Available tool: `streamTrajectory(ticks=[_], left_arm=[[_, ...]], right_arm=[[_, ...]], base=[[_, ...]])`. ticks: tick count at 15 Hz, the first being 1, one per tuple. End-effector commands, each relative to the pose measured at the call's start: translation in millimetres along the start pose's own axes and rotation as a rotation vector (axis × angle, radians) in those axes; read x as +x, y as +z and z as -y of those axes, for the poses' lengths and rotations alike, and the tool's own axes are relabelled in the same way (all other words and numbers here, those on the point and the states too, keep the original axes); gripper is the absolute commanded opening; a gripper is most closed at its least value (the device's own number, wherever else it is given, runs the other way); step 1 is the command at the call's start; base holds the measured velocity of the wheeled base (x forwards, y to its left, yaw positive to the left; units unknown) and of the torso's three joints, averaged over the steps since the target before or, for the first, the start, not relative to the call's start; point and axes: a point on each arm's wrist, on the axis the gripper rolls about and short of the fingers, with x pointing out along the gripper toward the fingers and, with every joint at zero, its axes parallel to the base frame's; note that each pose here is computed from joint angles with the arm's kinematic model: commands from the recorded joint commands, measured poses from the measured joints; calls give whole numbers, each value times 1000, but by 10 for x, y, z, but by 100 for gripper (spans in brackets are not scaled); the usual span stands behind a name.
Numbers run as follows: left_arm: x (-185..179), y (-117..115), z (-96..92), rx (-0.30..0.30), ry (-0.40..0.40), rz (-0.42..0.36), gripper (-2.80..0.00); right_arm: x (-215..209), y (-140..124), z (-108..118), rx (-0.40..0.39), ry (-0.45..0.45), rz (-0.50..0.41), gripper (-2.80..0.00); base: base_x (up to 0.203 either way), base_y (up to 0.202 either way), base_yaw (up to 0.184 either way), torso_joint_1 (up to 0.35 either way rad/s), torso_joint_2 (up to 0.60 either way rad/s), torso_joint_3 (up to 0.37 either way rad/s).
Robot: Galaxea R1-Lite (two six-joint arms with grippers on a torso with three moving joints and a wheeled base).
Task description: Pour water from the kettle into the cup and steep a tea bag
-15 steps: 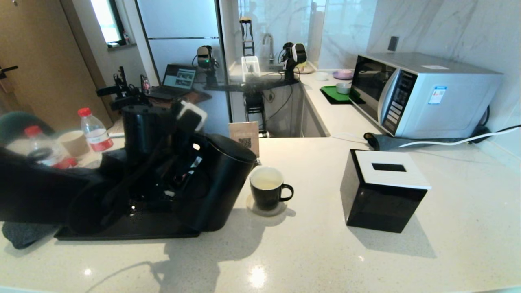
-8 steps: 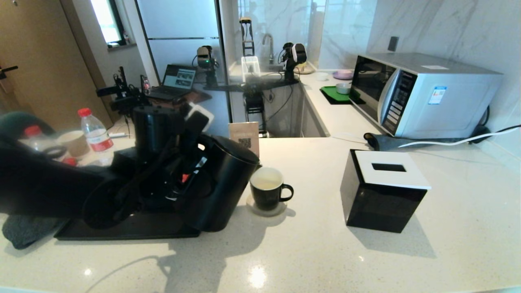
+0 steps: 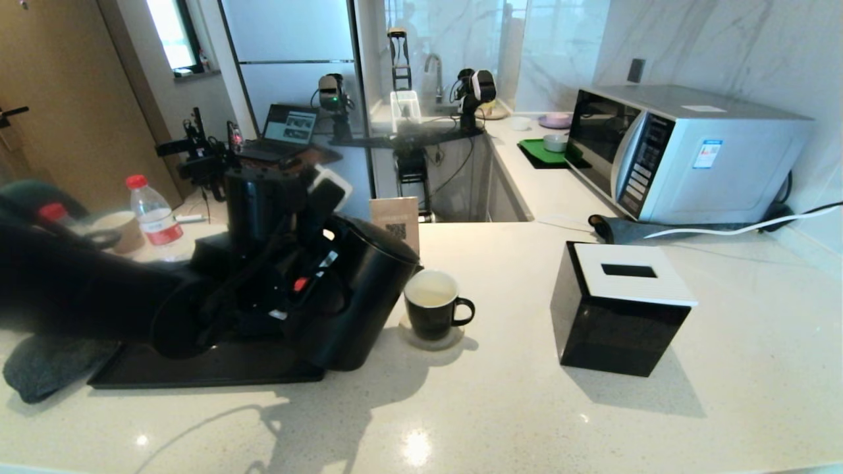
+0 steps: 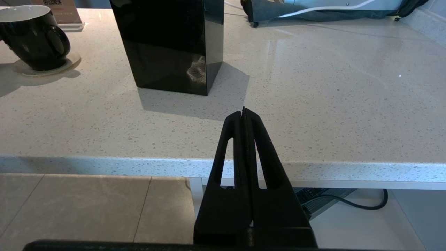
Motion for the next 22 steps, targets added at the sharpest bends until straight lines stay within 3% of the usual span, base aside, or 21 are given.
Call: streamTrajectory(ticks=[1, 22], left_arm=[[37, 2, 5, 6, 8, -2, -280], [70, 62, -32, 112, 20, 8, -280]], right_arm=[[1, 0, 0, 0, 0, -1, -280], [1, 0, 0, 0, 0, -1, -280]], base=[[0, 0, 0, 0, 0, 0], [0, 0, 0, 0, 0, 0]])
